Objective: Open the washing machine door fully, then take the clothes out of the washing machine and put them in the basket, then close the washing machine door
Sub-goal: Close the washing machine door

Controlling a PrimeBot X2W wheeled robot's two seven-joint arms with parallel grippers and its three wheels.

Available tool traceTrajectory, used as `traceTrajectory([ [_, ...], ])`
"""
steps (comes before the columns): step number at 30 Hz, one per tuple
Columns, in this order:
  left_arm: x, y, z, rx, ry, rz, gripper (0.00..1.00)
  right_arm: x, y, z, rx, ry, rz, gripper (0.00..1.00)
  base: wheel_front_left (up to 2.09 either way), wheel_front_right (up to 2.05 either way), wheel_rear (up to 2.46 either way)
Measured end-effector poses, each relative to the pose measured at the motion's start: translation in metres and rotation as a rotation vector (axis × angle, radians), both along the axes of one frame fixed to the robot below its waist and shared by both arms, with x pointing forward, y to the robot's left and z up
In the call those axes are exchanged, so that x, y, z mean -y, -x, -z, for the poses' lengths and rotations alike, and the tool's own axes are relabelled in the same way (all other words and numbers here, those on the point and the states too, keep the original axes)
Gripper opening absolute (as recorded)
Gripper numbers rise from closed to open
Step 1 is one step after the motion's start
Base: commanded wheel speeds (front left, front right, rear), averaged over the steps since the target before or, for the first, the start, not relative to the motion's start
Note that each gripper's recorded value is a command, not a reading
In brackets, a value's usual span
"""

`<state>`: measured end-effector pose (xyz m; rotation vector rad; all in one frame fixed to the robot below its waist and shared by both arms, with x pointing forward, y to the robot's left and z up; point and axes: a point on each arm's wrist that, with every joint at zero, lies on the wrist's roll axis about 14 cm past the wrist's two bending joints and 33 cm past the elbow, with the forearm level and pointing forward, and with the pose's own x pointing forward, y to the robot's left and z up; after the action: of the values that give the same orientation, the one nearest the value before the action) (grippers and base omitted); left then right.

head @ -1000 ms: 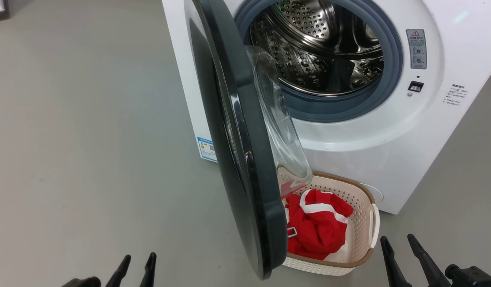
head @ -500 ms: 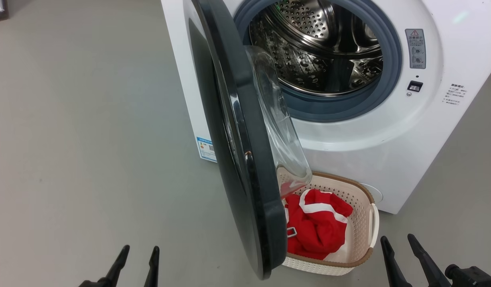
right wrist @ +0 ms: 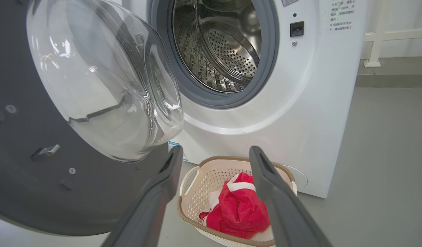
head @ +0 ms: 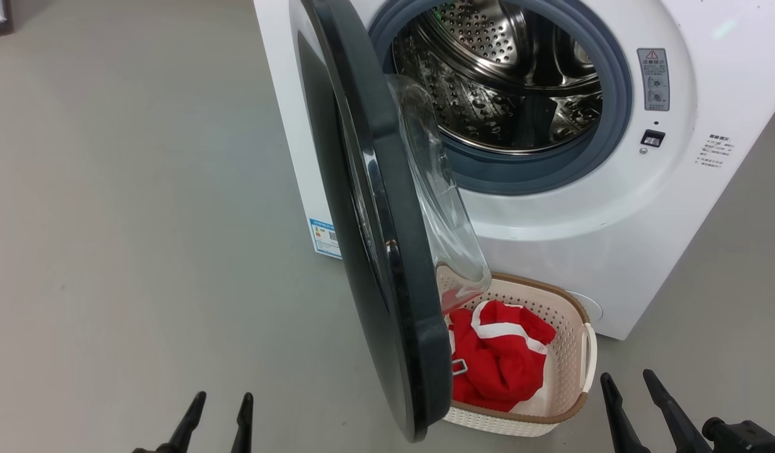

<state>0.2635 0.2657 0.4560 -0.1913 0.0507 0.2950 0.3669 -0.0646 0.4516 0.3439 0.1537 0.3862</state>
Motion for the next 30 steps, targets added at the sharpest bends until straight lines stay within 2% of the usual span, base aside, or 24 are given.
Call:
traceTrajectory([
  [6, -0.001, -0.001, -0.003, 0.011, 0.001, -0.004, 1.00, 0.000, 0.000, 0.000, -0.001, -0.002, 0.003, 1.00, 0.00, 0.00, 0.00],
  [8, -0.002, -0.001, -0.004, 0.029, 0.046, -0.018, 1.00, 0.001, 0.000, 0.000, -0.001, -0.002, 0.004, 1.00, 0.00, 0.00, 0.00],
  [9, -0.002, -0.001, -0.003, 0.046, 0.103, -0.032, 0.84, 0.001, 0.001, 0.000, -0.002, -0.002, 0.005, 1.00, 0.00, 0.00, 0.00],
  [10, 0.000, -0.001, 0.000, 0.058, 0.168, -0.041, 0.40, 0.001, 0.001, 0.000, -0.002, -0.002, 0.006, 1.00, 0.00, 0.00, 0.00],
  [11, 0.004, -0.001, 0.003, 0.065, 0.225, -0.043, 0.12, 0.001, 0.001, 0.001, -0.003, -0.002, 0.006, 1.00, 0.00, 0.00, 0.00],
  [12, 0.011, -0.003, 0.006, 0.072, 0.281, -0.038, 0.00, 0.002, 0.001, 0.001, -0.004, -0.002, 0.007, 1.00, 0.00, 0.00, 0.00],
  [15, 0.031, -0.009, 0.011, 0.096, 0.451, -0.021, 0.00, 0.003, 0.001, 0.002, -0.006, -0.002, 0.012, 1.00, 0.00, 0.00, 0.00],
  [22, 0.038, -0.025, -0.001, 0.233, 1.001, -0.066, 0.00, 0.010, -0.001, 0.002, -0.005, -0.006, 0.035, 1.00, 0.00, 0.00, 0.00],
  [26, 0.066, -0.031, 0.003, 0.109, 1.288, 0.072, 0.00, 0.014, -0.003, 0.003, -0.007, -0.007, 0.050, 1.00, 0.00, 0.00, 0.00],
  [30, 0.088, -0.032, 0.003, -0.010, 1.399, 0.212, 0.00, 0.020, -0.002, 0.005, -0.015, -0.006, 0.066, 1.00, 0.00, 0.00, 0.00],
])
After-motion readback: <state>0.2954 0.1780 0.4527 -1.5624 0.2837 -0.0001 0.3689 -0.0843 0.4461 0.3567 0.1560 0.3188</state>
